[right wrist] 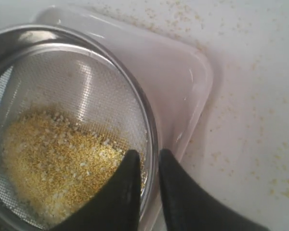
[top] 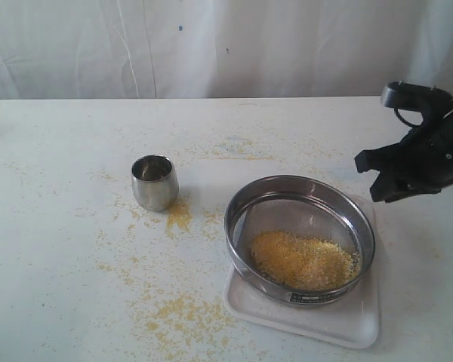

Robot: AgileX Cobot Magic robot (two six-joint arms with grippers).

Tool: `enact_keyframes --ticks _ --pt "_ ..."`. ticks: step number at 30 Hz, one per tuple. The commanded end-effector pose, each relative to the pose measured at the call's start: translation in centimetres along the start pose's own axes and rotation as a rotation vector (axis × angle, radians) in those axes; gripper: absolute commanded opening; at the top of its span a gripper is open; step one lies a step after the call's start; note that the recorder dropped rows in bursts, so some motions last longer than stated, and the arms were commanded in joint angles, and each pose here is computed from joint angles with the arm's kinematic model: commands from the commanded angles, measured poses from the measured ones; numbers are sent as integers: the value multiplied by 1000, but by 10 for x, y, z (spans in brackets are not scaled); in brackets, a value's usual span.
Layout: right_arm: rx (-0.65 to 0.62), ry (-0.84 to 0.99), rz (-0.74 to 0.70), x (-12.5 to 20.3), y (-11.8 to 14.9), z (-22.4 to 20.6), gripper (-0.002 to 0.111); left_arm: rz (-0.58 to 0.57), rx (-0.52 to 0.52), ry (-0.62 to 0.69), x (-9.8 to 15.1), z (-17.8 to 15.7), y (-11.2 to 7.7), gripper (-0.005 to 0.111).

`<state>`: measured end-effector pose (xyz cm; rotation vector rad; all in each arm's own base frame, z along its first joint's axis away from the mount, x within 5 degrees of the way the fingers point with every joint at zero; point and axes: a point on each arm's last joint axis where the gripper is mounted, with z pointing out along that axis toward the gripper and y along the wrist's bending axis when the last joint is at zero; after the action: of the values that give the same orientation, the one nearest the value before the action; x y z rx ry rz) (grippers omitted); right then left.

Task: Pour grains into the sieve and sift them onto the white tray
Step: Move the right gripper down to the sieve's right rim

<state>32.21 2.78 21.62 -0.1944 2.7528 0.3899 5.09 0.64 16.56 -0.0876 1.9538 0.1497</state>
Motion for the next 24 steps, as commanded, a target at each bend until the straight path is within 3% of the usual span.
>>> enact_keyframes --ticks 1,5,18,24 --pt "-17 54 15 1 -4 18 36 -13 3 -1 1 0 0 0" --pt "-48 80 54 2 -4 28 44 -13 3 -1 1 0 0 0" --pt "-52 161 20 8 2 58 44 -13 3 -1 1 0 0 0" --pt "-52 170 23 8 1 61 39 -13 3 -1 1 0 0 0"
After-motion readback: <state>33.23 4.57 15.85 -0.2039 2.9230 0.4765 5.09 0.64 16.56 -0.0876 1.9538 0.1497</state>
